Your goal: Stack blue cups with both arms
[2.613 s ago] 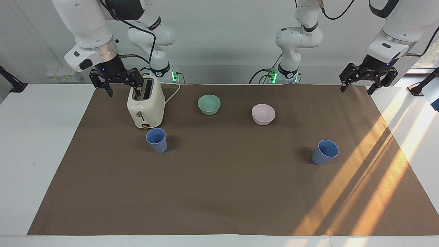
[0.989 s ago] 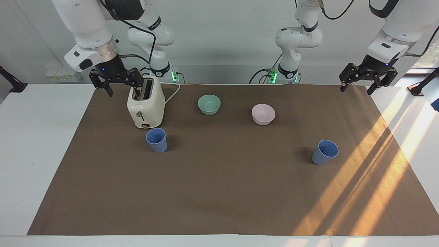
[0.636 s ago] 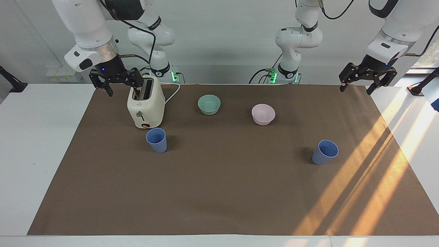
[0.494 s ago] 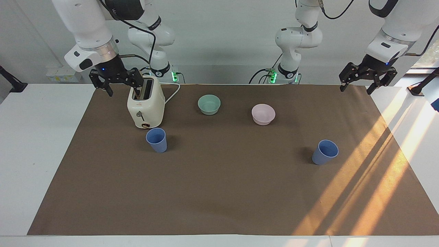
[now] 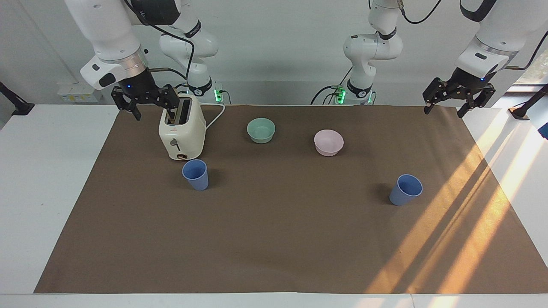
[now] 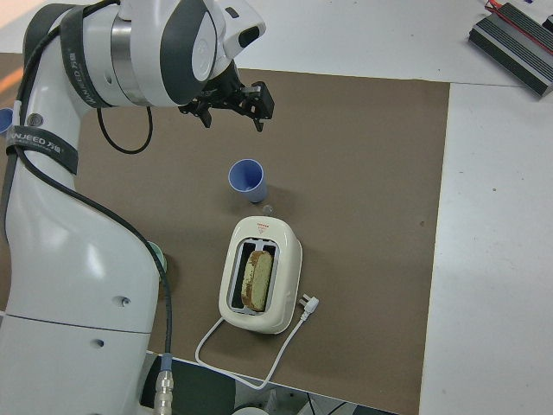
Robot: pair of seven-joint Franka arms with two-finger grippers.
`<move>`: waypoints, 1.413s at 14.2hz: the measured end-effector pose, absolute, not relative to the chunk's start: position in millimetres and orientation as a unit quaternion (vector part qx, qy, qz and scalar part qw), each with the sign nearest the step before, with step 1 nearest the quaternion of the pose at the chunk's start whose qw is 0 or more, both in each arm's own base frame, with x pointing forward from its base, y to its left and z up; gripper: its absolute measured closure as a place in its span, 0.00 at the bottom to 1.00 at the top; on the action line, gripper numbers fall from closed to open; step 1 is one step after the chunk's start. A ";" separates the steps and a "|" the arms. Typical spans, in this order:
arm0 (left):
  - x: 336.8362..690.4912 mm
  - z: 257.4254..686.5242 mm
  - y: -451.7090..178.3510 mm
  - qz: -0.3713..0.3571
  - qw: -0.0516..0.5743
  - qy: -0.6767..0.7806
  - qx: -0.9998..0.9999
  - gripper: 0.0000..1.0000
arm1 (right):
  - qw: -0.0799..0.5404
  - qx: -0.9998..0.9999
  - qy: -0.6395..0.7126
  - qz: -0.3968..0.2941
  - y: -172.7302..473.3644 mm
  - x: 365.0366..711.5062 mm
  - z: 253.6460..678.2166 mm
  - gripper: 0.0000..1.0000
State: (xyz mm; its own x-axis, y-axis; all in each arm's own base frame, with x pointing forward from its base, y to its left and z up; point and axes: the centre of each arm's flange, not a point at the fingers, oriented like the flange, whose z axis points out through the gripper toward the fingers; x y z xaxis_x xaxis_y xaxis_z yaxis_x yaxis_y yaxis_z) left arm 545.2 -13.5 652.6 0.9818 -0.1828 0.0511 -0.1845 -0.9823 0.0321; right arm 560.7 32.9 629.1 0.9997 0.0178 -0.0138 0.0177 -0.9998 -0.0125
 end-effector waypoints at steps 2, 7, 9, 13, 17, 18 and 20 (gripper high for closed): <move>545.8 652.9 -13.5 0.027 0.018 -0.092 0.995 0.00 | 0.006 -1.000 -0.009 0.007 32.9 560.7 629.1 0.00; 563.6 637.0 -8.2 0.051 0.015 -0.094 0.994 0.00 | 0.006 -1.000 -0.009 0.007 32.9 560.7 629.1 0.00; 575.8 618.5 2.2 0.049 0.013 -0.096 0.994 0.00 | 0.006 -1.000 -0.009 0.007 32.9 560.7 629.1 0.00; 596.2 574.0 13.1 0.061 0.009 -0.092 0.994 0.00 | 0.006 -1.000 -0.009 0.007 32.9 560.7 629.1 0.00; 610.8 519.8 16.9 0.051 0.007 -0.108 0.993 0.00 | 0.006 -1.000 -0.009 0.007 32.9 560.7 629.1 0.00; 615.9 503.5 23.0 0.047 0.006 -0.116 0.992 0.00 | 0.006 -1.000 -0.009 0.007 32.9 560.7 629.1 0.00; 625.0 468.8 33.6 0.042 0.004 -0.123 0.991 0.00 | 0.006 -1.000 -0.009 0.007 32.9 560.7 629.1 0.00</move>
State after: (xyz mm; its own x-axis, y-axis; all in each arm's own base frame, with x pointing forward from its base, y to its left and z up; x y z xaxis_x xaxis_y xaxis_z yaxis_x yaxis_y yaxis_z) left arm 625.0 33.6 468.8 0.9661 -0.2444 0.0838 -0.2450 -0.9695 -0.0024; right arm 560.7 32.9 629.1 0.9997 0.0178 -0.0139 0.0176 -0.9998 -0.0125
